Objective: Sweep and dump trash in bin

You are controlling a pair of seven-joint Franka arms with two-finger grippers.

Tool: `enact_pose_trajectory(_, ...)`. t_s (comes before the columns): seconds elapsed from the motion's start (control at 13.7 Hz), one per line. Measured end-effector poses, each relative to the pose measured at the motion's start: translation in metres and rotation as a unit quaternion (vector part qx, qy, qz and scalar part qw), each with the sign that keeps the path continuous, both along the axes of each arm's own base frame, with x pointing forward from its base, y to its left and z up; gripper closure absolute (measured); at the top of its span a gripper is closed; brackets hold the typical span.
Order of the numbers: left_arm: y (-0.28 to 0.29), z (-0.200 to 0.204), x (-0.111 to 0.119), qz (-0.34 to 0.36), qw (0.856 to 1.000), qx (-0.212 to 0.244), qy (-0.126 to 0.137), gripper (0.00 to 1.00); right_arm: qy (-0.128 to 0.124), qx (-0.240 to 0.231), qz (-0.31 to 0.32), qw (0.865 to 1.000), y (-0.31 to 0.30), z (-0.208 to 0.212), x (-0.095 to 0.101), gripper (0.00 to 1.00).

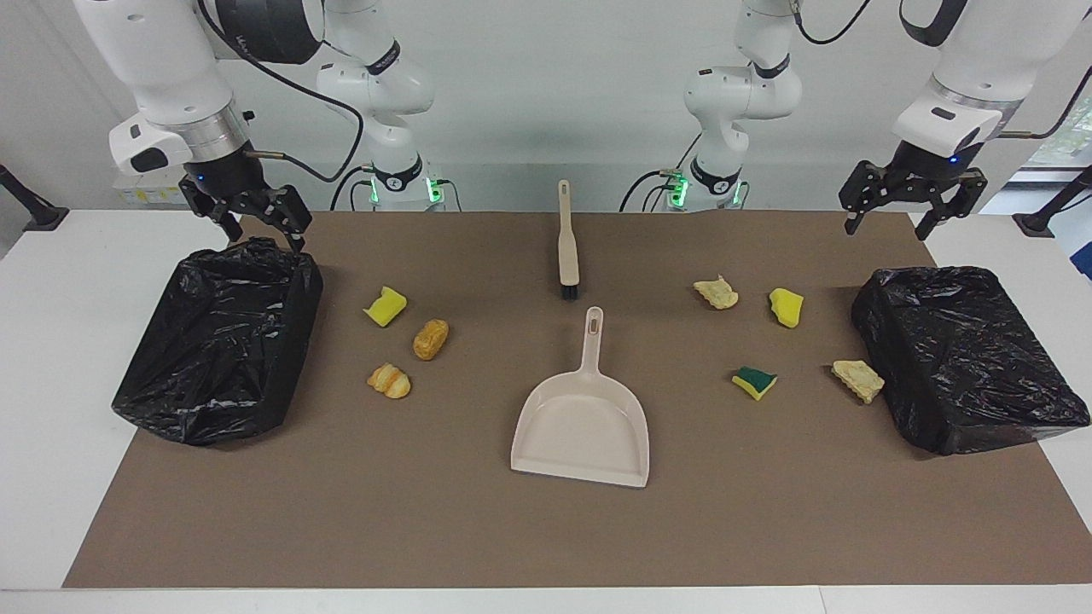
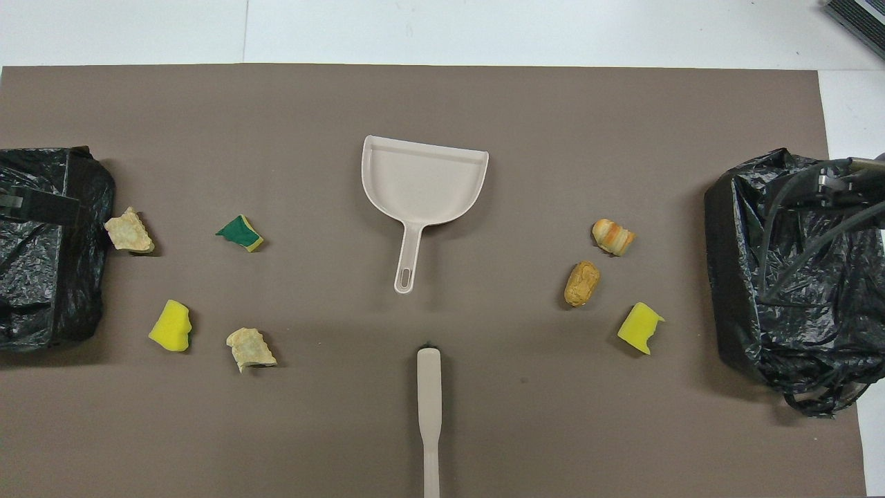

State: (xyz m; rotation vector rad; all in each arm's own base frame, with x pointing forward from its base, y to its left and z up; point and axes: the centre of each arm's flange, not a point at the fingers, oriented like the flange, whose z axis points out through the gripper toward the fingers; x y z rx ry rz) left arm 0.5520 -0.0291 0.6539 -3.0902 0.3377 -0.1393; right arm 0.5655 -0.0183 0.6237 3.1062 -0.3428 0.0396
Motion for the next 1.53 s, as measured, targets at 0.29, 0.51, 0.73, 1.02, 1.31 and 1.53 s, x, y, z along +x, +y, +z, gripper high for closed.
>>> enact_pose_trajectory(0.29, 0.000, 0.000, 0.000, 0.000, 1.000, 0.000, 0.000, 0.00, 0.000, 0.000, 0.000, 1.000, 0.000, 0.000, 0.000, 0.00)
enact_pose_trajectory(0.51, 0.000, 0.000, 0.000, 0.000, 1.000, 0.000, 0.000, 0.00, 0.000, 0.000, 0.001, 1.000, 0.002, 0.000, 0.000, 0.00)
enact_pose_trajectory(0.73, 0.000, 0.000, 0.000, 0.000, 1.000, 0.000, 0.000, 0.00, 0.001, 0.001, 0.012, 1.000, 0.014, -0.001, 0.000, 0.00)
enact_pose_trajectory(1.02, 0.000, 0.000, 0.000, 0.000, 1.000, 0.000, 0.000, 0.00, 0.002, 0.002, 0.022, 1.000, 0.051, -0.002, -0.002, 0.00)
enact_pose_trajectory(1.31, 0.000, 0.000, 0.000, 0.000, 1.000, 0.000, 0.000, 0.00, 0.005, 0.014, 0.031, 0.999, 0.089, -0.024, -0.002, 0.00)
enact_pose_trajectory(1.53, 0.000, 0.000, 0.000, 0.000, 1.000, 0.000, 0.000, 0.00, 0.012, 0.028, 0.018, 0.999, 0.151, -0.040, -0.010, 0.00)
